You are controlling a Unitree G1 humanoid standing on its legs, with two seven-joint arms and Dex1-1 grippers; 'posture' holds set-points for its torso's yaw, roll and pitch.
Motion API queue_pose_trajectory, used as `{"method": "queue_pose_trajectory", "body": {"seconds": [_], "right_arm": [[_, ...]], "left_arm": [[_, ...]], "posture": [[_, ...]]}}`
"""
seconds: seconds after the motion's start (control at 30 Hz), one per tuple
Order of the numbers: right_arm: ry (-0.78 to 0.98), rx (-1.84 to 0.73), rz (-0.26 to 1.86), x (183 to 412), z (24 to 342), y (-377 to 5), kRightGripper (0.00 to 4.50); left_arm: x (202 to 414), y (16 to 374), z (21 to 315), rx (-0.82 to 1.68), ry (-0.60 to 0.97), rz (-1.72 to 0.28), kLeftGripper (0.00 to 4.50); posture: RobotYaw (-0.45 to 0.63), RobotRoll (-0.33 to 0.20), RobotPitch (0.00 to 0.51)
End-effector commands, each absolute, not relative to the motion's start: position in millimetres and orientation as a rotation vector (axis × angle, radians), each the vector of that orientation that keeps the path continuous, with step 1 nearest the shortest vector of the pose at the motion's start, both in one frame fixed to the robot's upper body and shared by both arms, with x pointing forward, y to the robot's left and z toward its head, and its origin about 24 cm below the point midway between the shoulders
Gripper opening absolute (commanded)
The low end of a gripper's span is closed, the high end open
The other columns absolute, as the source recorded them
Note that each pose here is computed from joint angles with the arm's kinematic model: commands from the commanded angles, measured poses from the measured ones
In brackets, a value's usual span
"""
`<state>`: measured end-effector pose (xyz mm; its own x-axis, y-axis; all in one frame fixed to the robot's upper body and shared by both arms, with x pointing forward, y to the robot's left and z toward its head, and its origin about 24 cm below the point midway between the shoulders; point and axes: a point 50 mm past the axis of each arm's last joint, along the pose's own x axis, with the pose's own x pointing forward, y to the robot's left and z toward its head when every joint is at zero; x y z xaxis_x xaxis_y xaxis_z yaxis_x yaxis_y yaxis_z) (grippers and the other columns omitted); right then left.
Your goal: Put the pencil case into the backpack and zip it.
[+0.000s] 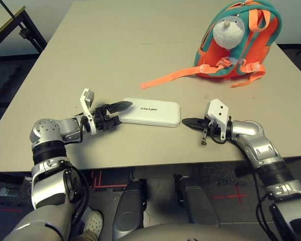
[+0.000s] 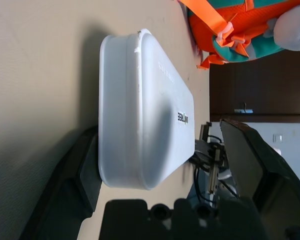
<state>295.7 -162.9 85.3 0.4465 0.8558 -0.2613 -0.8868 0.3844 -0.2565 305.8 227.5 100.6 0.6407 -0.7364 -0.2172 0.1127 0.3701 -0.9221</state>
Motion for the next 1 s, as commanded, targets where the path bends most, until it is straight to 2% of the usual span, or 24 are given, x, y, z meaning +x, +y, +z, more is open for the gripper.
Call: {"method": "queue_pose_trajectory", "body": {"seconds": [0.03,0.17,0.4,1.0], "right_arm": [[0.113,-0.385,1.113,295.5,80.0,-164.0,0.03],[0.111,-0.387,1.114,296.0,80.3,-164.1,0.03],[0.108,-0.389,1.115,296.5,80.5,-163.7,0.03],[0.105,-0.392,1.115,298.7,81.0,-164.8,0.03]], "left_arm": [[310.1,235.1,105.6,-1.011,0.63,-0.537,4.5],[312.9,231.5,111.5,-1.022,0.624,-0.553,4.5],[309.1,229.9,96.5,-1.026,0.716,-0.504,4.5],[300.4,212.2,97.4,-1.014,0.787,-0.646,4.5]], "posture": [[-0.09,0.0,0.197],[-0.08,0.0,0.199],[-0.08,0.0,0.201],[-0.08,0.0,0.193]]}}
